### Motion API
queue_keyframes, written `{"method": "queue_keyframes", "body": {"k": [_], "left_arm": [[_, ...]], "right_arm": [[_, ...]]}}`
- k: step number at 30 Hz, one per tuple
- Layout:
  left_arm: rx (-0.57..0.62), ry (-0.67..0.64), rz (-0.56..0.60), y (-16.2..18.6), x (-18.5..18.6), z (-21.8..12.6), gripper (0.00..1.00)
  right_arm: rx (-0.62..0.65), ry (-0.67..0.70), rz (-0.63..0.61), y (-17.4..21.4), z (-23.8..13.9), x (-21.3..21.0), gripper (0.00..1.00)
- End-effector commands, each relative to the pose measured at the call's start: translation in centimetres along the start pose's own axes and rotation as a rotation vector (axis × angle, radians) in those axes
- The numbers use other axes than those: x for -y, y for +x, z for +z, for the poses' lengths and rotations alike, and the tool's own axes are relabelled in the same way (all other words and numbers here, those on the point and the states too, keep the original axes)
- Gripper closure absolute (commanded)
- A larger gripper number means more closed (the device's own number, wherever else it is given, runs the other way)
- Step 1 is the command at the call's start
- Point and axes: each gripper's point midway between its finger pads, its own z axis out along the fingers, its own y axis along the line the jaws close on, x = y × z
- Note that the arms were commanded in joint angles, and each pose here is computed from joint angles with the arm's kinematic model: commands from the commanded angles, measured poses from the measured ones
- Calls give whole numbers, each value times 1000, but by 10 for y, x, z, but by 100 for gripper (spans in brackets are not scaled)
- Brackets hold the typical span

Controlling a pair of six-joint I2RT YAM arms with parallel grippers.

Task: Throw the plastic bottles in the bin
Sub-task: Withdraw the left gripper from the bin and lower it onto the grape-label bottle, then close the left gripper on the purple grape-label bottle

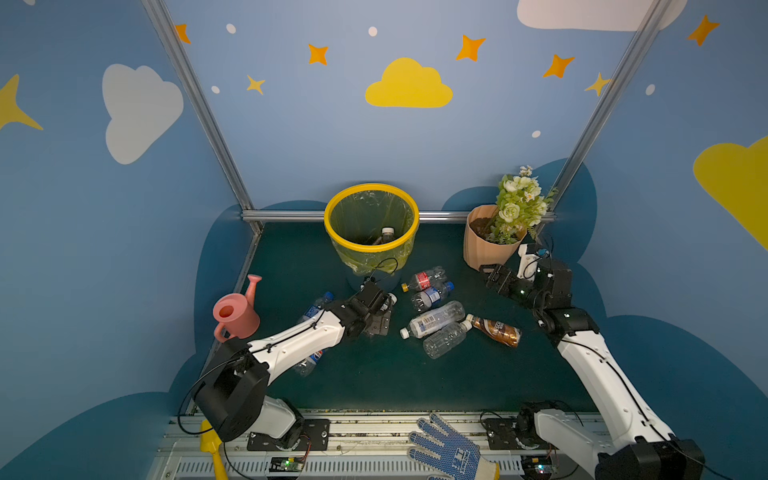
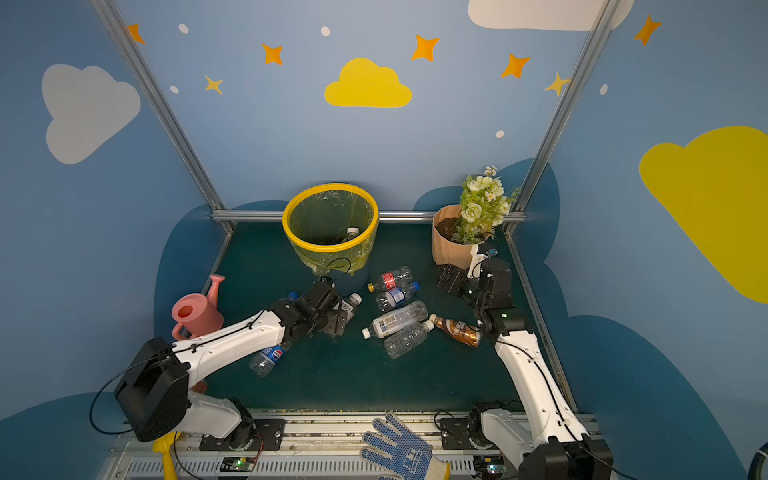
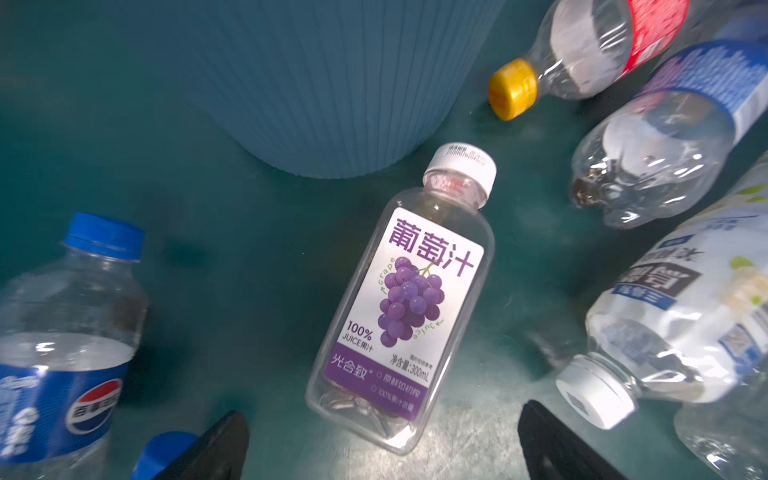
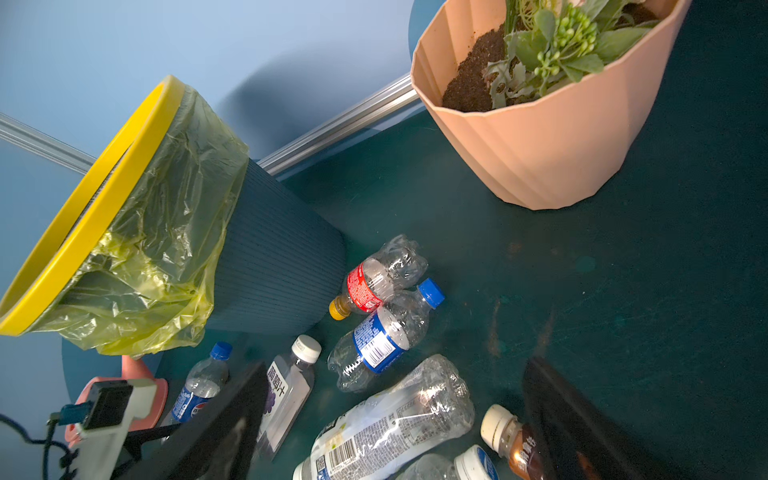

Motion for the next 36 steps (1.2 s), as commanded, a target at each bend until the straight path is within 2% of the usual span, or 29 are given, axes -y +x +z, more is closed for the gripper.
{"method": "queue_keyframes", "body": {"k": [1, 8, 17, 24, 31, 36], "left_arm": [[-26, 27, 9, 3, 4, 11, 0], [-96, -28, 66, 10, 2, 38, 0], [-99, -57, 82, 13, -1, 56, 2], [-142, -32, 121, 22, 7, 55, 26], [-224, -38, 162, 63, 11, 46, 44], [-238, -40, 175, 82, 21, 22, 44]], "right_arm": [[18, 11, -1, -2, -4, 2, 7], [16, 14, -4, -2, -5, 3, 6], [21, 26, -10, -2, -7, 5, 7], [19, 29, -13, -1, -8, 6, 7], [21, 33, -16, 1, -7, 7, 7], [14, 17, -6, 2, -4, 5, 7]]}}
